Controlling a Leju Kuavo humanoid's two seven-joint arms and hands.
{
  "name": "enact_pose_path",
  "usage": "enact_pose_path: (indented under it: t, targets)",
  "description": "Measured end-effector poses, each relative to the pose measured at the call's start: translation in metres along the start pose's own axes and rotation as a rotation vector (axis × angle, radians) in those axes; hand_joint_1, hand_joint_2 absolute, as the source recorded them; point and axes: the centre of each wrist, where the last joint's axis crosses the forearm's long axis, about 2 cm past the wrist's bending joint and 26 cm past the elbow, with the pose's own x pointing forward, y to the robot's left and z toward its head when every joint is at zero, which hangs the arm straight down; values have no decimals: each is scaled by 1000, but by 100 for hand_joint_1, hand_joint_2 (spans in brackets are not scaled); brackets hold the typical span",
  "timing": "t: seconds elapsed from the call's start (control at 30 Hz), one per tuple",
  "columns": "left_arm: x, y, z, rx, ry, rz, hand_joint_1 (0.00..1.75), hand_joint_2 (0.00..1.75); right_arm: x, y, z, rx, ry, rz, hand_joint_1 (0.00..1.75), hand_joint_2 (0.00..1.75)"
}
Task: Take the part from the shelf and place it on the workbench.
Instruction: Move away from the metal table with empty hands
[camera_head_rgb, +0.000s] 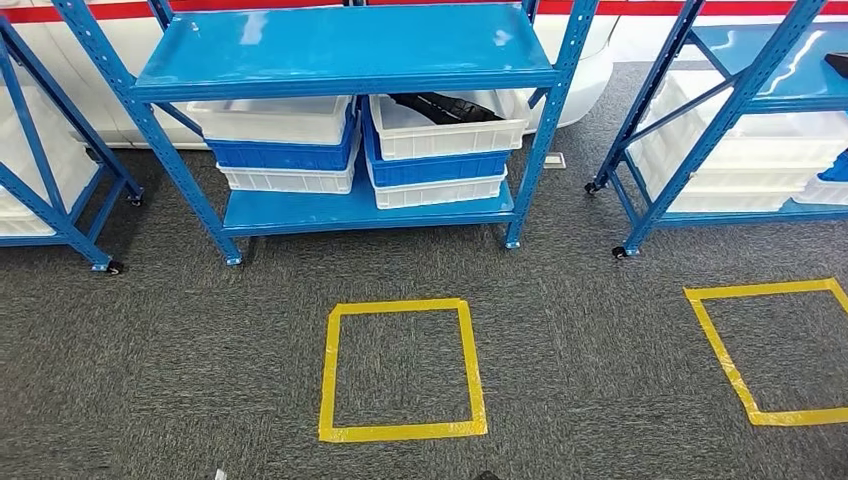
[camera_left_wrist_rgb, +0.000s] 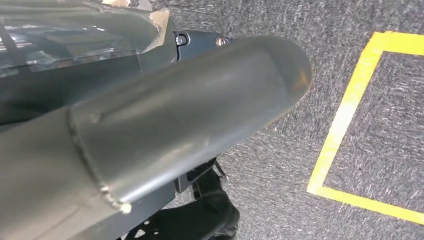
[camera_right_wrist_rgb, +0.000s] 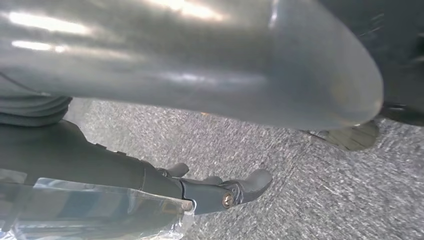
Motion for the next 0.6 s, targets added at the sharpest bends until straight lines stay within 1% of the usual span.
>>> enact_pose_path:
  t: [0.37, 0.6]
  targets:
    - [1, -1, 0, 11, -4, 1, 0, 0, 3, -1, 0, -3, 4, 11, 0, 0]
    - [-3, 1, 0, 21, 4, 3, 0, 0, 3, 1, 0, 2, 9, 17, 0, 0]
